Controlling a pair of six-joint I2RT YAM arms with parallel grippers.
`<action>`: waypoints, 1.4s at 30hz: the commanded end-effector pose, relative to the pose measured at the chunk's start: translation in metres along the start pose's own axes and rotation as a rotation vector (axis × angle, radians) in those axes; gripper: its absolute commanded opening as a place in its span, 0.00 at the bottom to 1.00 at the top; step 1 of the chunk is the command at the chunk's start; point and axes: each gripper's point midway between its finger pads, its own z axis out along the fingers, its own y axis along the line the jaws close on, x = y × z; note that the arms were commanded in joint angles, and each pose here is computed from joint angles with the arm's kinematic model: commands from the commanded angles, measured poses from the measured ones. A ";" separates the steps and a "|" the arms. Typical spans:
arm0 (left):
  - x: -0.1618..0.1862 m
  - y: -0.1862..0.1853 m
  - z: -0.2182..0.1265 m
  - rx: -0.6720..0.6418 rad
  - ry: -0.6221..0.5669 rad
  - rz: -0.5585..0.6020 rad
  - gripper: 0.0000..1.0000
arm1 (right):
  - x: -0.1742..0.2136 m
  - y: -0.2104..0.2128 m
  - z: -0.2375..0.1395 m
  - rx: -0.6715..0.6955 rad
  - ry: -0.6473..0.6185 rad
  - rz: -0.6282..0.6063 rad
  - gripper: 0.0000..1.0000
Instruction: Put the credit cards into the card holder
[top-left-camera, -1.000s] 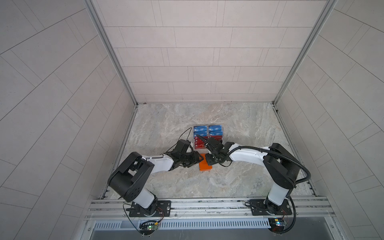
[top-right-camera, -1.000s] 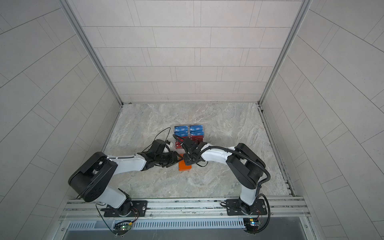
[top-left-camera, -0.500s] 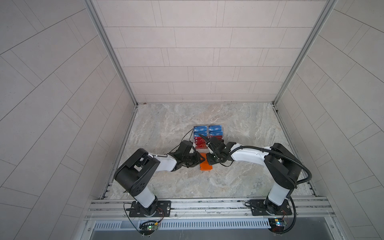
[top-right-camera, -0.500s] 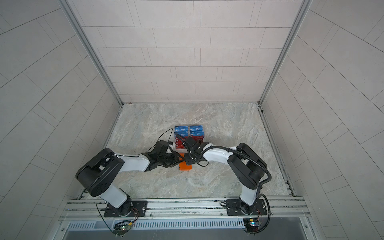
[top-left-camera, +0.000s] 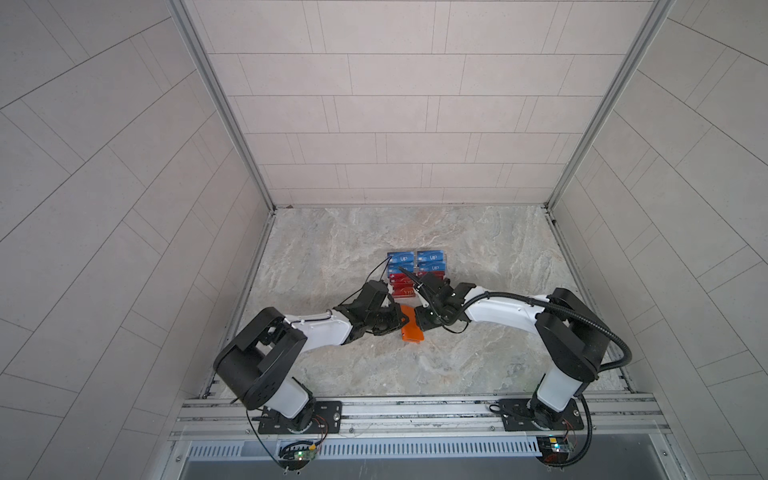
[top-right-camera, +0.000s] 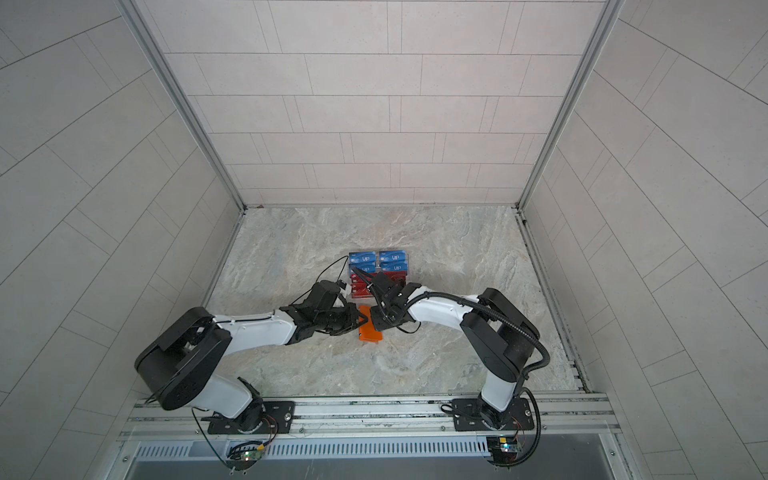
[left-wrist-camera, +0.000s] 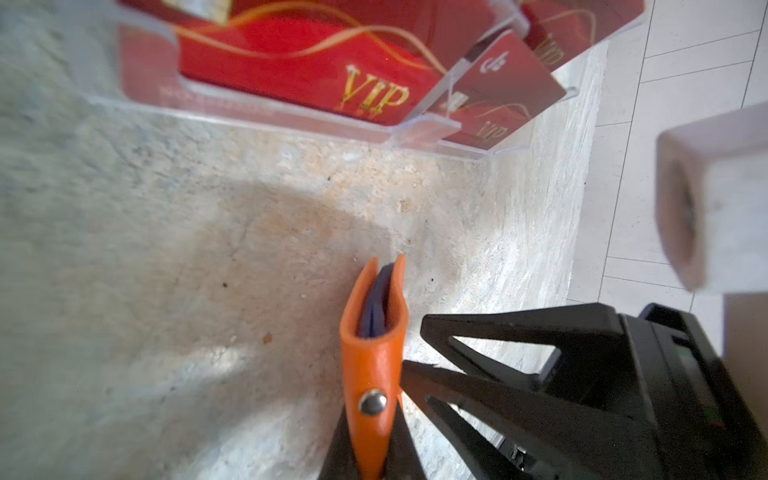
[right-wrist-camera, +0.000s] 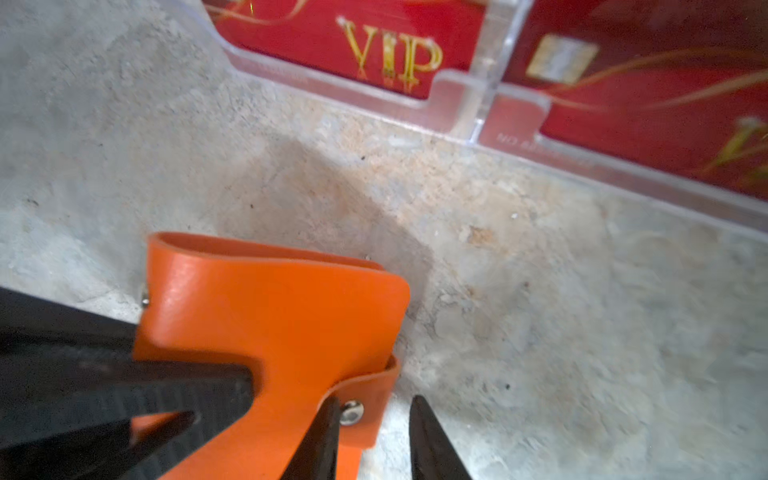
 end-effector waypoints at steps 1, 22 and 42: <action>-0.010 -0.011 -0.017 -0.061 -0.076 0.046 0.01 | -0.008 -0.003 -0.032 0.050 -0.047 -0.011 0.35; -0.018 -0.056 -0.045 0.010 -0.151 0.139 0.00 | -0.005 0.009 -0.039 0.098 -0.062 -0.044 0.26; 0.001 -0.081 -0.045 0.123 -0.068 0.198 0.00 | -0.015 0.000 -0.047 0.128 -0.158 -0.027 0.11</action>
